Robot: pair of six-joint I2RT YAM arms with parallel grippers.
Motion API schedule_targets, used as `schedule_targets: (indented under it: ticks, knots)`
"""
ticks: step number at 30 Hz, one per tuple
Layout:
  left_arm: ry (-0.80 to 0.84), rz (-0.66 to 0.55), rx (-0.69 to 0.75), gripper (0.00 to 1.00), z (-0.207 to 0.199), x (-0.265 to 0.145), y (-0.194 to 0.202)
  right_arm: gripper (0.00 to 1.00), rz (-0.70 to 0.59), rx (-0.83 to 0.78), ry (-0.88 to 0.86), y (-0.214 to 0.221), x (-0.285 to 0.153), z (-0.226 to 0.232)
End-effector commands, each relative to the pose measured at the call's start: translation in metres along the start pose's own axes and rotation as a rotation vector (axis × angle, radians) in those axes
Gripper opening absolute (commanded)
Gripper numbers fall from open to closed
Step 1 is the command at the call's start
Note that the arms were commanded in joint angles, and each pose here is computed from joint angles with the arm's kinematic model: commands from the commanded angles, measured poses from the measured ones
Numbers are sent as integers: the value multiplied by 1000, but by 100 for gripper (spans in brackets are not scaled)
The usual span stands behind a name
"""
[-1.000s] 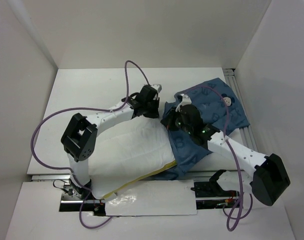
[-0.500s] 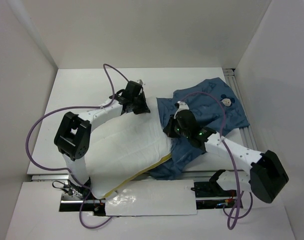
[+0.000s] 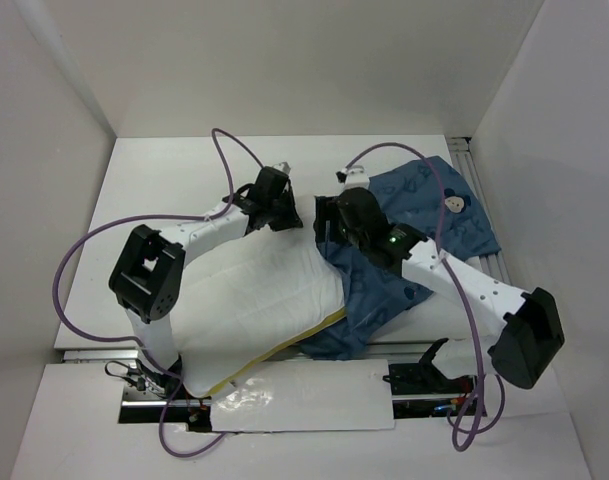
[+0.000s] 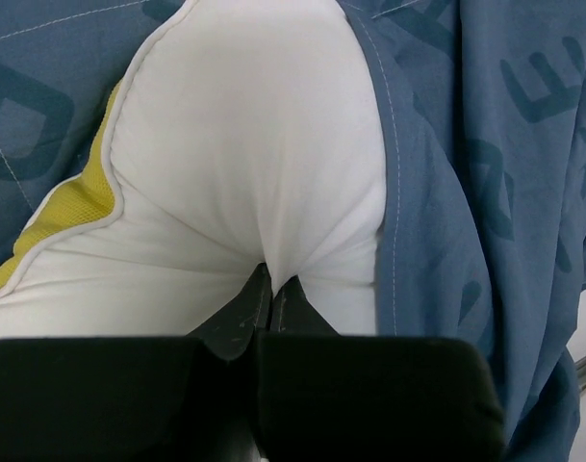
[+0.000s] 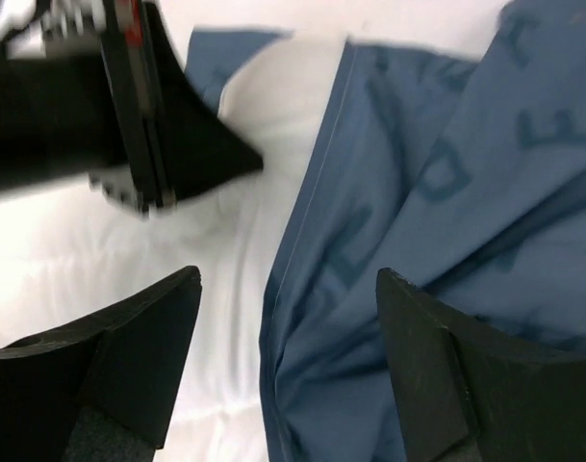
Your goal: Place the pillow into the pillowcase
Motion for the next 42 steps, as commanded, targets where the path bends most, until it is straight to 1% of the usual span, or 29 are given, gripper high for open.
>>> schedule_targets:
  ticks: [1, 2, 3, 4, 5, 7, 8, 9, 10, 12, 14, 17, 19, 20, 24, 25, 29, 30, 31, 36, 37, 38, 39, 40, 41, 42]
  knots:
    - [19, -72, 44, 0, -9, -13, -11, 79, -63, -61, 115, -22, 13, 1]
    - [24, -68, 59, 0, -12, -13, -9, 79, -63, -66, 138, -24, 18, 2]
    - [25, -68, 59, 0, -12, -13, -9, 78, -44, -82, 184, -20, 32, 1]
    - [20, -60, 59, 0, -11, -13, -7, 78, -55, -87, 188, -32, 37, 5]
    - [20, -60, 58, 0, -11, -13, -7, 76, -26, -107, 232, -25, 53, 3]
    - [17, -74, 59, 0, -11, -13, -9, 73, -22, -87, 260, -35, 66, 2]
    - [13, -66, 58, 0, -9, -12, -6, 68, -16, -86, 272, -35, 72, -1]
    - [5, -71, 58, 0, -8, -12, -7, 65, 9, -78, 282, -29, 83, -4]
    - [5, -71, 58, 0, -8, -12, -7, 65, 29, -68, 289, -28, 89, -11]
    - [8, -58, 58, 0, -7, -11, -3, 63, 76, -55, 263, -22, 100, -17]
    - [13, -67, 58, 0, -8, -11, -5, 63, 87, -33, 262, -20, 107, -28]
    - [21, -61, 59, 0, -8, -10, -2, 58, 112, 8, 258, -14, 118, -44]
    - [33, -65, 59, 0, -9, -10, -3, 57, 135, 12, 217, -10, 122, -45]
    - [33, -65, 59, 0, -9, -10, -3, 55, 126, 18, 201, -15, 124, -48]
    - [28, -57, 68, 0, -7, -9, 0, 56, 141, 7, 99, -18, 127, -42]
    - [28, -57, 68, 0, -7, -9, 0, 59, 141, 7, 98, -18, 127, -42]
    - [28, -57, 68, 0, -7, -9, 0, 61, 83, 16, 40, -32, 124, -32]
    - [24, -49, 68, 0, -5, -8, 3, 61, 89, 17, 28, -29, 125, -32]
    - [32, -45, 68, 0, -6, -8, 3, 62, 104, 7, 25, -25, 128, -33]
    - [53, -32, 93, 0, -10, -6, 5, 62, 138, 4, 43, -14, 140, -37]
    - [53, -32, 93, 0, -10, -6, 6, 57, 149, 3, 48, -11, 143, -39]
    - [53, -32, 102, 0, -10, -6, 6, 35, 158, 2, 53, -10, 145, -39]
    - [58, -42, 103, 0, -11, -6, 4, 23, 157, 11, 67, -12, 144, -39]
    - [66, -28, 119, 0, -9, -6, 8, 12, 157, 11, 67, -12, 144, -39]
    - [90, -48, 138, 0, -13, -10, 3, 3, 150, 10, 79, -12, 145, -40]
    - [95, -58, 151, 0, -12, -8, 4, 0, 135, 21, 82, -16, 142, -39]
Point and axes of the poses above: each gripper's point midway between its finger pads, its own x axis out along the fingers, its own z axis along the line the jaws close on, y = z × x, the point moved 8 cm from there along -x, back along the fingers, and after that the axes turned 9 degrees about x, right-handed, at the moved point
